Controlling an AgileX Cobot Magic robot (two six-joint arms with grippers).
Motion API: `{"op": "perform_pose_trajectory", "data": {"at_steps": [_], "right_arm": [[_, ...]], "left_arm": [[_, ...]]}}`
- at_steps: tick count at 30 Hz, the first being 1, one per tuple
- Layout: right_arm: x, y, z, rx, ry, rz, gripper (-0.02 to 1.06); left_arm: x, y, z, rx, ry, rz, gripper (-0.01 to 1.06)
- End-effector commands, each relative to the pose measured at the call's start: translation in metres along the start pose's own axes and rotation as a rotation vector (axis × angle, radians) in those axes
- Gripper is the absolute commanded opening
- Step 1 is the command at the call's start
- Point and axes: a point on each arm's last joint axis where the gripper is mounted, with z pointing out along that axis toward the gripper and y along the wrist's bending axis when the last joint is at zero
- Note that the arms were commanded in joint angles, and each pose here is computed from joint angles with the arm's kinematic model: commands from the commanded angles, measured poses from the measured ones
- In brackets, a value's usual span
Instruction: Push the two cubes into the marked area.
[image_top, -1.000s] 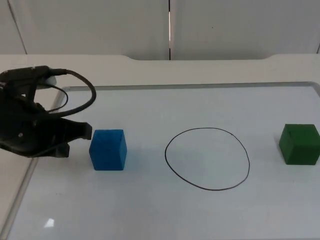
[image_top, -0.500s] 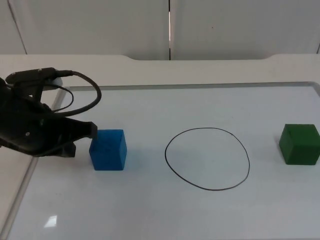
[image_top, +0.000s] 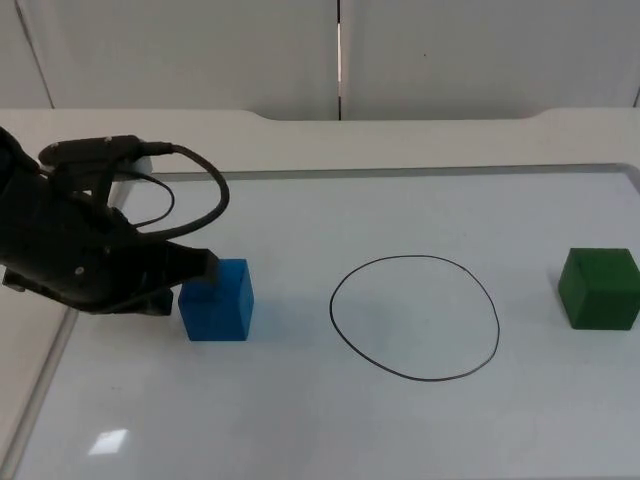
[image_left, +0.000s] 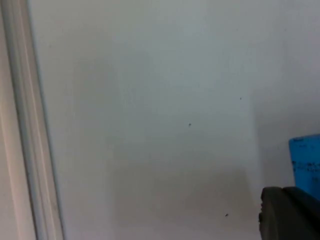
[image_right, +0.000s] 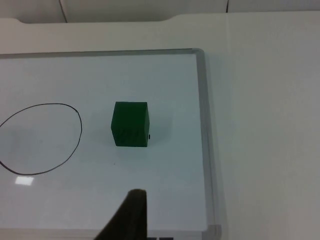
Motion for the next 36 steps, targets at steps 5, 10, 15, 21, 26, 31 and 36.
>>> {"op": "perform_pose_trajectory", "data": {"at_steps": [5,10,15,21,26,31,36], "right_arm": [[0.001,0.0,0.001,-0.006,-0.004,-0.004,1.05],[0.001,0.0,0.001,-0.006,-0.004,-0.004,1.05],[0.001,0.0,0.001,-0.006,-0.004,-0.004,1.05],[0.001,0.0,0.001,-0.006,-0.004,-0.004,1.05],[0.001,0.0,0.001,-0.006,-0.004,-0.004,1.05],[0.001,0.0,0.001,-0.006,-0.004,-0.004,1.05],[0.001,0.0,0.001,-0.006,-0.004,-0.004,1.05]], "left_arm": [[-0.001,-0.005,0.0,0.037,0.003,-0.018,0.0],[-0.001,-0.005,0.0,0.038,0.003,-0.02,0.0],[0.0,-0.008,0.0,0.062,0.009,-0.025,0.0],[0.002,-0.017,0.001,0.076,0.013,0.0,0.0],[0.004,-0.023,0.001,0.084,0.017,0.017,0.0],[0.004,-0.024,0.001,0.093,0.019,0.014,0.0],[0.0,-0.026,0.0,0.11,0.009,0.008,0.0]]}}
